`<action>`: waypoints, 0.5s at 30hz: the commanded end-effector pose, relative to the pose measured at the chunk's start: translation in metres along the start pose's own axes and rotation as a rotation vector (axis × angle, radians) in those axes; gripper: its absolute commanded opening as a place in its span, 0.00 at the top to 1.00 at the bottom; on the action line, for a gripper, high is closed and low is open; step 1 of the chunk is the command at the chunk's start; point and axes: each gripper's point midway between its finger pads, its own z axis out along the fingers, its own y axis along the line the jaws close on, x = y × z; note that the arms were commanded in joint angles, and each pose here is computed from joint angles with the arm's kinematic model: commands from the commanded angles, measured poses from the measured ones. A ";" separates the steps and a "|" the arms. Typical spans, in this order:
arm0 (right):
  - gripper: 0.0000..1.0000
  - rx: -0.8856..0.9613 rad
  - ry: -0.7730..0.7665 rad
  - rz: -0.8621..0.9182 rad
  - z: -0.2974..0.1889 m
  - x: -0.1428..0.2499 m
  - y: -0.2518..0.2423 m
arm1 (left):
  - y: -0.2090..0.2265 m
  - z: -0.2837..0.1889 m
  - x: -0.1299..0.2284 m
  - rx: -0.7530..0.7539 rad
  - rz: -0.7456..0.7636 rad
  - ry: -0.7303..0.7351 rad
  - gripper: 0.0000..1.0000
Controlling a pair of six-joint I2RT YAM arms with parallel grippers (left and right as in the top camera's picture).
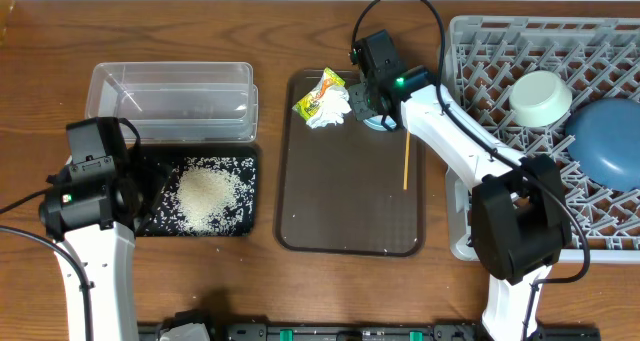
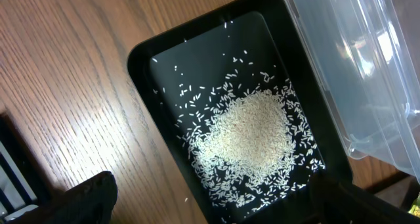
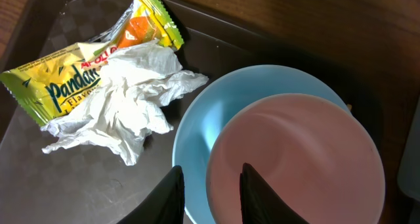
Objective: Sort waste into correct bins and load items into the dishwasher rack
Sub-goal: 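Grasp the pink cup and lift it off the saucer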
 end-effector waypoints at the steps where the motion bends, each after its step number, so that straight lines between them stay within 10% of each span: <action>1: 0.75 0.008 0.009 -0.002 0.006 0.001 0.003 | 0.000 -0.003 -0.004 -0.002 -0.016 -0.012 0.04; 15: 0.89 0.009 0.020 -0.003 0.006 0.003 0.003 | 0.000 -0.003 -0.004 -0.002 -0.016 -0.012 0.04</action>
